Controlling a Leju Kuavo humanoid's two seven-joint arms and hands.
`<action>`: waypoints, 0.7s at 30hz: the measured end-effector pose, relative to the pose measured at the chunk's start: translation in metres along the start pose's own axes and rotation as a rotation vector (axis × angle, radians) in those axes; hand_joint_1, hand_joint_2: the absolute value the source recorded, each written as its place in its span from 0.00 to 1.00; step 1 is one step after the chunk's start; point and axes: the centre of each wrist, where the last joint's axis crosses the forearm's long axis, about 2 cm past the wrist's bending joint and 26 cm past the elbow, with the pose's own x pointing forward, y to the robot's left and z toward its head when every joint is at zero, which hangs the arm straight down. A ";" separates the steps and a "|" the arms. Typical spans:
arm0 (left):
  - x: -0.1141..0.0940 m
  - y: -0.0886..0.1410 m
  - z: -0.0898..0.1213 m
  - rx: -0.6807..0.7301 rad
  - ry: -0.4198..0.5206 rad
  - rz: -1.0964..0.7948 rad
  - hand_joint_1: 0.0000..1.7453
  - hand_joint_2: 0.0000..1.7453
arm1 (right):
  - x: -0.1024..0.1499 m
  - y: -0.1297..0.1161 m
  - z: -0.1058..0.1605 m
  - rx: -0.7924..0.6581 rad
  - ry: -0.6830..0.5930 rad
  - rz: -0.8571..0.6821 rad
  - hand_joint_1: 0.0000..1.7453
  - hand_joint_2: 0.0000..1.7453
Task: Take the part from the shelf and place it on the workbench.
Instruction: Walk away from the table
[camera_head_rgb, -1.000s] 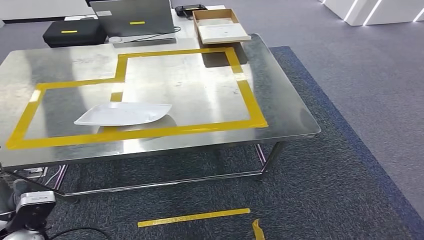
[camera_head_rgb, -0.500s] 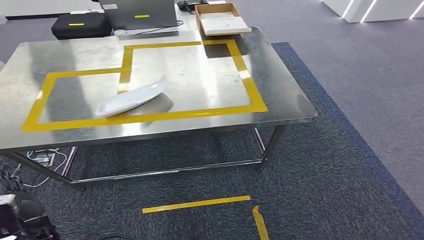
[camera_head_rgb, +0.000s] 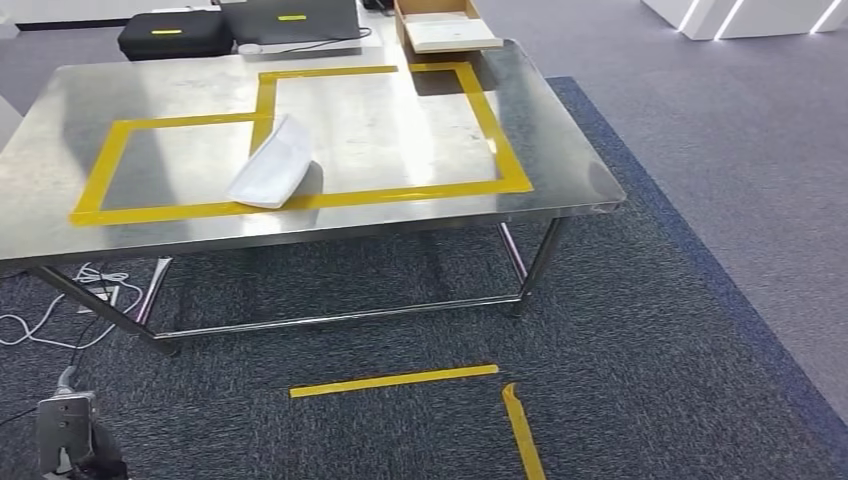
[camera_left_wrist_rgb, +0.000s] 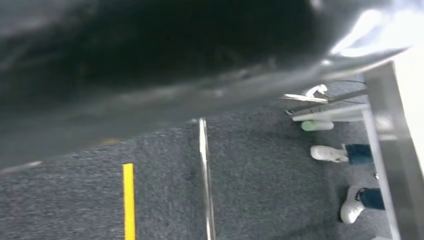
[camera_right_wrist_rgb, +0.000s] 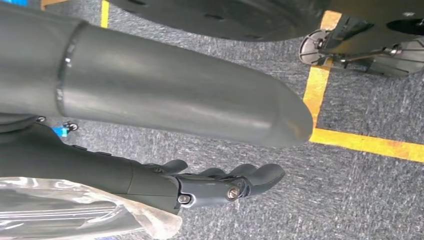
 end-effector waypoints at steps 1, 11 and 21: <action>-0.001 0.000 0.000 0.002 0.006 0.000 0.00 0.00 | 0.000 0.000 0.000 -0.001 0.001 0.000 0.00 0.00; -0.065 -0.002 0.001 0.095 0.324 -0.026 0.00 0.00 | -0.001 -0.008 -0.003 -0.005 0.016 0.037 0.00 0.00; -0.136 -0.010 0.084 -0.137 0.971 -0.396 0.00 0.00 | -0.002 -0.011 -0.005 0.064 0.005 0.026 0.00 0.00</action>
